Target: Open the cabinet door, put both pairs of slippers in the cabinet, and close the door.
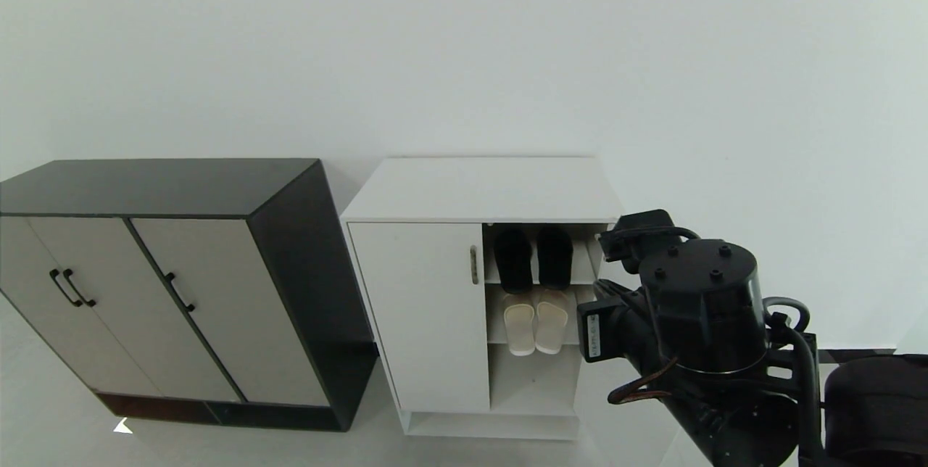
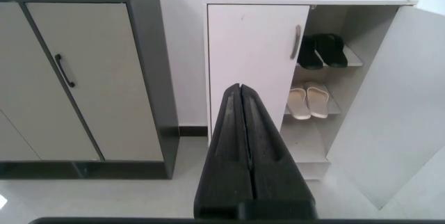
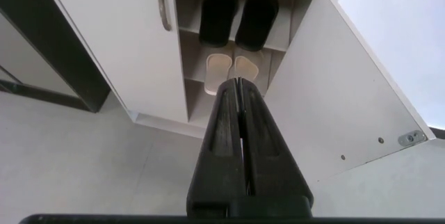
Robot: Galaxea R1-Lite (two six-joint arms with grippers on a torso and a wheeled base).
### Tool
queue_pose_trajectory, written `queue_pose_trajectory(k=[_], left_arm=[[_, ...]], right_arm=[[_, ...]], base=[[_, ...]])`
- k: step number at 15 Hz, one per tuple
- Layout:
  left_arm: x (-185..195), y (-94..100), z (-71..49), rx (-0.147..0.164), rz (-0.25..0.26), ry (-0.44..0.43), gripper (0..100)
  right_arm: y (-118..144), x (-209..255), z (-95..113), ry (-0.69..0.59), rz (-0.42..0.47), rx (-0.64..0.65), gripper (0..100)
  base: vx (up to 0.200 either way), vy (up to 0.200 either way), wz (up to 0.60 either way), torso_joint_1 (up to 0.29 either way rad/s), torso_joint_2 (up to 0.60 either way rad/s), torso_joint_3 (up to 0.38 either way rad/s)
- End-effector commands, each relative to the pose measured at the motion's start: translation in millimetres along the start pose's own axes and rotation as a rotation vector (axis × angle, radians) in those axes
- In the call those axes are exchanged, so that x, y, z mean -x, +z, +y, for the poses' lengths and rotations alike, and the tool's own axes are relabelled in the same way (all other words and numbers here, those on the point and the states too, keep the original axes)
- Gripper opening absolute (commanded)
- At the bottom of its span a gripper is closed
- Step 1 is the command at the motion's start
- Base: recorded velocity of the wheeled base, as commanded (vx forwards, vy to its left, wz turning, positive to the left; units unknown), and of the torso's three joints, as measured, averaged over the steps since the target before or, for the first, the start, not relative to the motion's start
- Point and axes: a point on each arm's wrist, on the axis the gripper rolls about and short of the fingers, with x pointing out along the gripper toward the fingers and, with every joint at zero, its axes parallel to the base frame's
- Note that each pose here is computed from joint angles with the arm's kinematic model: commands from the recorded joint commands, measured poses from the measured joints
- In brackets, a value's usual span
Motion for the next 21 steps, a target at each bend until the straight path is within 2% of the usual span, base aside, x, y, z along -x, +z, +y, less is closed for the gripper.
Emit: queue_pose_trajectory(k=[1,4,11,12,14,16,17,19,21], left_arm=[[-0.1,0.0,0.0,0.000,0.001,0.000,0],[-0.1,0.0,0.0,0.000,0.001,0.001,0],[-0.1,0.0,0.0,0.001,0.001,0.000,0],[-0.1,0.0,0.0,0.001,0.001,0.000,0],[-0.1,0.0,0.0,0.001,0.001,0.000,0],[-0.1,0.0,0.0,0.001,0.001,0.001,0],[-0.1,0.0,0.0,0.001,0.001,0.001,0],[-0.1,0.0,0.0,0.000,0.001,0.000,0],[-0.1,0.0,0.0,0.000,0.001,0.000,0]], right_arm=[[-0.9,-0.3,0.4,0.000,0.002,0.003,0],[-1.0,0.0,0.3,0.010,0.004,0.003,0],[-3.4,-1.4,1.2,0.010,0.011,0.009,0],[-3.0,-2.0,0.6,0.008,0.009,0.006,0],[0.3,-12.5,-7.4,0.008,0.004,-0.015,0],[13.3,-30.1,-24.0,0.094,-0.003,-0.065,0],[17.6,-37.8,-32.5,0.097,-0.004,-0.081,0],[27.0,-67.2,-47.7,0.039,-0.019,-0.110,0],[31.3,-90.4,-53.3,0.018,-0.010,-0.118,0]], base=[[0.000,0.000,0.00,0.000,0.00,0.000],[0.000,0.000,0.00,0.000,0.00,0.000],[0.000,0.000,-0.60,0.008,0.00,0.003],[0.000,0.000,0.00,0.000,0.00,0.000],[0.000,0.000,0.00,0.000,0.00,0.000],[0.000,0.000,0.00,0.000,0.00,0.000],[0.000,0.000,0.00,0.000,0.00,0.000],[0.000,0.000,0.00,0.000,0.00,0.000],[0.000,0.000,0.00,0.000,0.00,0.000]])
